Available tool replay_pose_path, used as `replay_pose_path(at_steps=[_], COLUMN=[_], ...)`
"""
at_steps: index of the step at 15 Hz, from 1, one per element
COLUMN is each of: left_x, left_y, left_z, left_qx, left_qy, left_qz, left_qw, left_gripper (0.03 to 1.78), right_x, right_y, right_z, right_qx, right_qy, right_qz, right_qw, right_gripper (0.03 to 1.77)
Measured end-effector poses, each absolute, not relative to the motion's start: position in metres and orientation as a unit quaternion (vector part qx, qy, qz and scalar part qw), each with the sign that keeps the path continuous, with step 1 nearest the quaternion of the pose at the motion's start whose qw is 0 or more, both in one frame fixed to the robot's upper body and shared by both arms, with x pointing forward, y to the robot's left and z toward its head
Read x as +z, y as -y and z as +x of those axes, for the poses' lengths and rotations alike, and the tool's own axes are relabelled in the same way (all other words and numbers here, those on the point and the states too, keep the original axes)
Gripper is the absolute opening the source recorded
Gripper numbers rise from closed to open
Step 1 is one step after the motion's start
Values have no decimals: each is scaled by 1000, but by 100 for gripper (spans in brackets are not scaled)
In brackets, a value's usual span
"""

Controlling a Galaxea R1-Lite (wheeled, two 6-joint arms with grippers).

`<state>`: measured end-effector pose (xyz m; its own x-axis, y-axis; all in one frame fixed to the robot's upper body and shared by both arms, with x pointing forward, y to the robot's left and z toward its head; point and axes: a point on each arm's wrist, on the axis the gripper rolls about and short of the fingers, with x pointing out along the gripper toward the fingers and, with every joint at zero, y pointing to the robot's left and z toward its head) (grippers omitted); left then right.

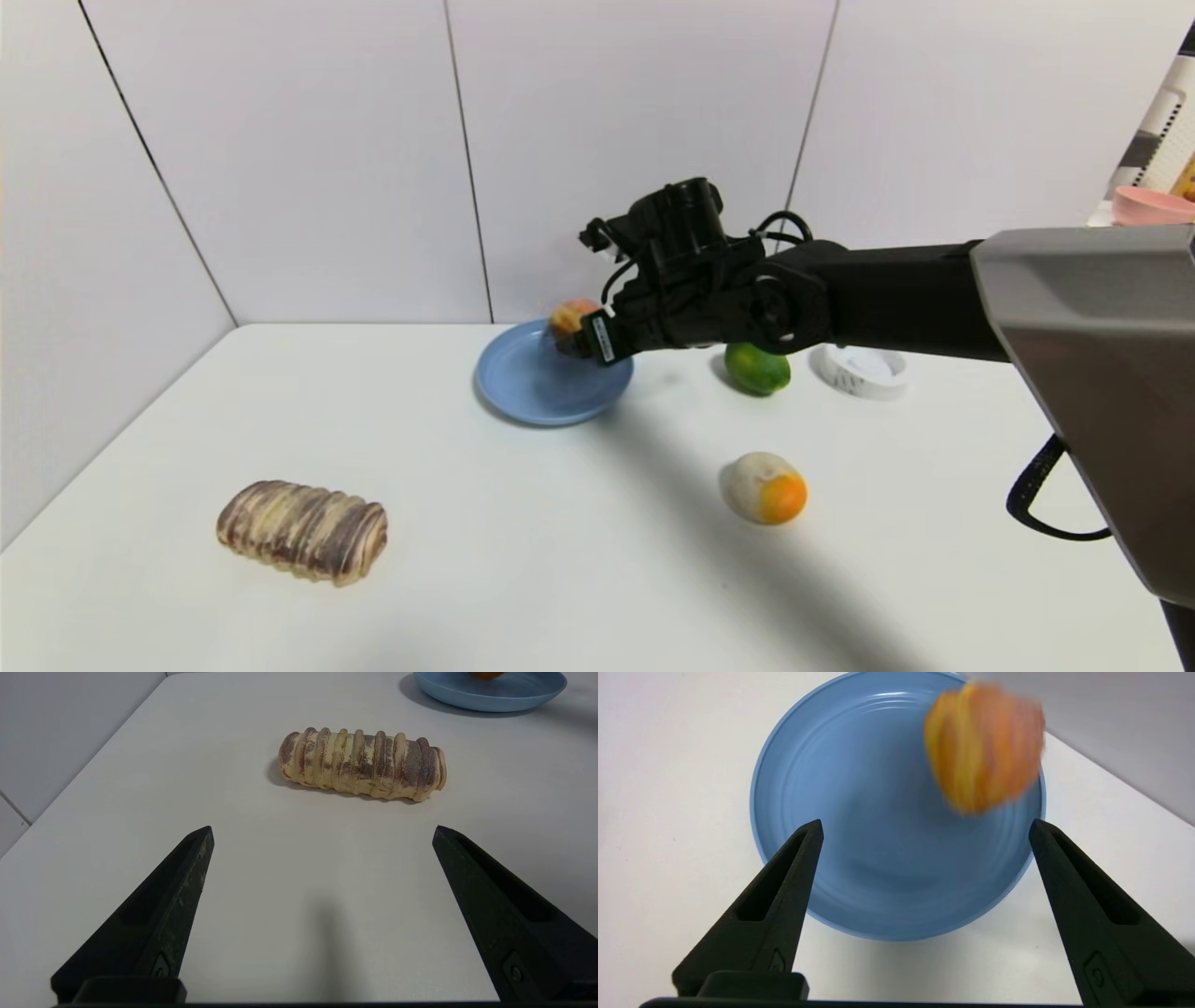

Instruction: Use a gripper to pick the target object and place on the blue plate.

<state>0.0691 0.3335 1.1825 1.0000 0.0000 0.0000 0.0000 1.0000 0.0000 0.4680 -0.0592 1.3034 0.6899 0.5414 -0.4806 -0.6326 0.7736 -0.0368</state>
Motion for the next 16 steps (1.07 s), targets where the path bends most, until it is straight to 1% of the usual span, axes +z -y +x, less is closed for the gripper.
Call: replay_pose_path(at_steps=[2, 5, 7, 9, 11, 13, 14, 16], left_x=[1182, 1182, 1182, 1182, 1182, 1182, 1182, 1182], left_y=[-334, -334, -334, -334, -334, -334, -334, -334], left_z=[69, 69, 69, 69, 69, 69, 69, 69], left_qx=[0, 0, 0, 0, 0, 0, 0, 0], left_qy=[0, 0, 0, 0, 0, 0, 0, 0], left_qz=[0, 0, 0, 0, 0, 0, 0, 0], left_qw=[1000, 1000, 1000, 1000, 1000, 1000, 1000, 1000], left_gripper=[169, 169, 169, 169, 169, 169, 169, 169], right_x=[1314, 1336, 1351, 1358, 1363, 1362, 1355, 1331], right_y=[69, 113, 158, 203, 247, 284, 299, 319], right_z=[462, 440, 413, 380, 343, 296, 272, 223], right_qx=[316, 287, 254, 218, 176, 132, 112, 76], right_qy=[-236, -281, -327, -360, -368, -354, -343, -305], right_qz=[-98, -99, -96, -85, -68, -47, -39, -24], right_qw=[914, 910, 905, 903, 911, 925, 932, 949], right_gripper=[158, 162, 164, 166, 167, 168, 168, 169])
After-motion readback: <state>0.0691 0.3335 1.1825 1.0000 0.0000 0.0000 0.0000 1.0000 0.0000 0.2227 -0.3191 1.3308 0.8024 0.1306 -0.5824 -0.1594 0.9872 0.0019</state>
